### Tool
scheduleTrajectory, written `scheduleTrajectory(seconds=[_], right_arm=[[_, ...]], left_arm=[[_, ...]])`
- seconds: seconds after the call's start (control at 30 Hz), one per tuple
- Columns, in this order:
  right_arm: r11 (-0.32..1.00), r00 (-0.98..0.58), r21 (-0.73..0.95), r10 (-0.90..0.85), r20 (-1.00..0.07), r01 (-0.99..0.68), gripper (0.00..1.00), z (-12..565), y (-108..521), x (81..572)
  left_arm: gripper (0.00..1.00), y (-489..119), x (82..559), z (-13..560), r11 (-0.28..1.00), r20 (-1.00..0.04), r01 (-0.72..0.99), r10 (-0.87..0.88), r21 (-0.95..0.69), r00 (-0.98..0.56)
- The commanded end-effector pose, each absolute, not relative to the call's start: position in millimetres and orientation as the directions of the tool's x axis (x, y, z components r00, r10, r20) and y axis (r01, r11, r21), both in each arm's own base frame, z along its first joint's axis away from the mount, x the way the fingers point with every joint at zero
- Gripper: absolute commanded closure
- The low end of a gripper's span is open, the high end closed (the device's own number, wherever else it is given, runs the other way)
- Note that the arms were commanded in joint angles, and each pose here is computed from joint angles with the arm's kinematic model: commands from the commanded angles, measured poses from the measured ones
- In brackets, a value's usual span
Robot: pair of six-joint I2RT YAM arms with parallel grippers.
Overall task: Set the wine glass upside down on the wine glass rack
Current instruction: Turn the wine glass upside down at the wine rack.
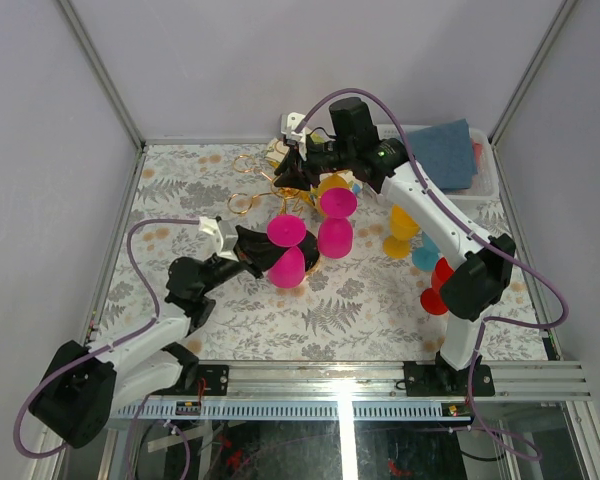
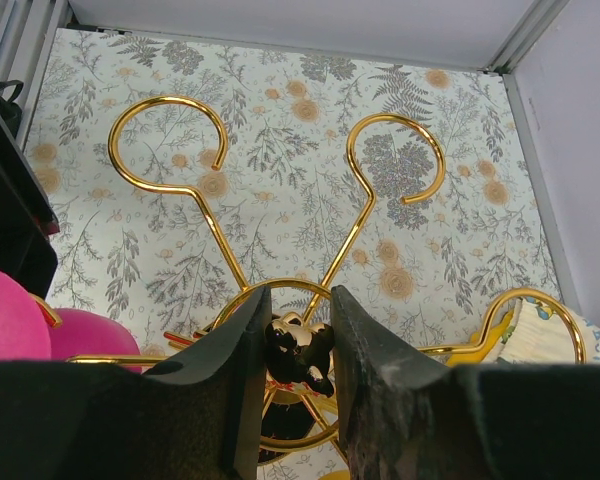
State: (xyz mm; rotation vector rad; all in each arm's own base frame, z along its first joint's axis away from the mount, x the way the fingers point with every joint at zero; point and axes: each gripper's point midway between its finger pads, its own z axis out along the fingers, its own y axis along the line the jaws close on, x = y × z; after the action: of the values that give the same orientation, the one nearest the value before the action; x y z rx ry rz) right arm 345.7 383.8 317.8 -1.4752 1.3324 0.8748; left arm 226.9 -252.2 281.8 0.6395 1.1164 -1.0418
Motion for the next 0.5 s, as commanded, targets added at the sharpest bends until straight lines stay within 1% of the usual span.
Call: scheduleTrajectory(seconds=[0.0,0.07,0.13,0.23,0.3,0.33,0.37,0.43,0.47], right_arm=[[0.062,0.074,-0.107,-0.392,-0.917,-0.992,1.0,287,380,352],[0.062,0.073,-0.105,-0.389,-0.919,-0.993,1.0,286,380,352],[0.062,0.072,-0.104,-0.384,-0.92,-0.993,1.0,287,381,352],[0.064,0.069,-0.1,-0.381,-0.922,-0.993,0.98,288,381,352],[0.071,0.07,-0.105,-0.379,-0.923,-0.992,0.91,289,381,353],[0.078,0.069,-0.107,-0.378,-0.923,-0.991,0.86,290,381,354],[0.092,0.061,-0.103,-0.375,-0.925,-0.99,0.81,292,381,355],[0.127,0.051,-0.105,-0.372,-0.927,-0.986,0.71,295,380,360],[0.138,0.05,-0.109,-0.372,-0.927,-0.984,0.67,296,380,361]], left_arm=[[0.8,-241,224,287,0.46,-0.921,0.885,-0.37,-0.065,0.125],[0.74,-237,225,284,0.482,-0.921,0.872,-0.37,-0.083,0.118],[0.69,-234,227,282,0.5,-0.923,0.86,-0.368,-0.096,0.111],[0.58,-231,229,279,0.52,-0.927,0.846,-0.363,-0.115,0.097],[0.5,-228,232,278,0.538,-0.928,0.832,-0.362,-0.136,0.082],[0.41,-225,234,277,0.552,-0.928,0.819,-0.367,-0.158,0.069],[0.33,-222,237,274,0.571,-0.925,0.798,-0.378,-0.195,0.044],[0.28,-210,242,273,0.612,-0.911,0.751,-0.411,-0.248,0.034],[0.17,-205,242,273,0.627,-0.903,0.731,-0.428,-0.268,0.036]])
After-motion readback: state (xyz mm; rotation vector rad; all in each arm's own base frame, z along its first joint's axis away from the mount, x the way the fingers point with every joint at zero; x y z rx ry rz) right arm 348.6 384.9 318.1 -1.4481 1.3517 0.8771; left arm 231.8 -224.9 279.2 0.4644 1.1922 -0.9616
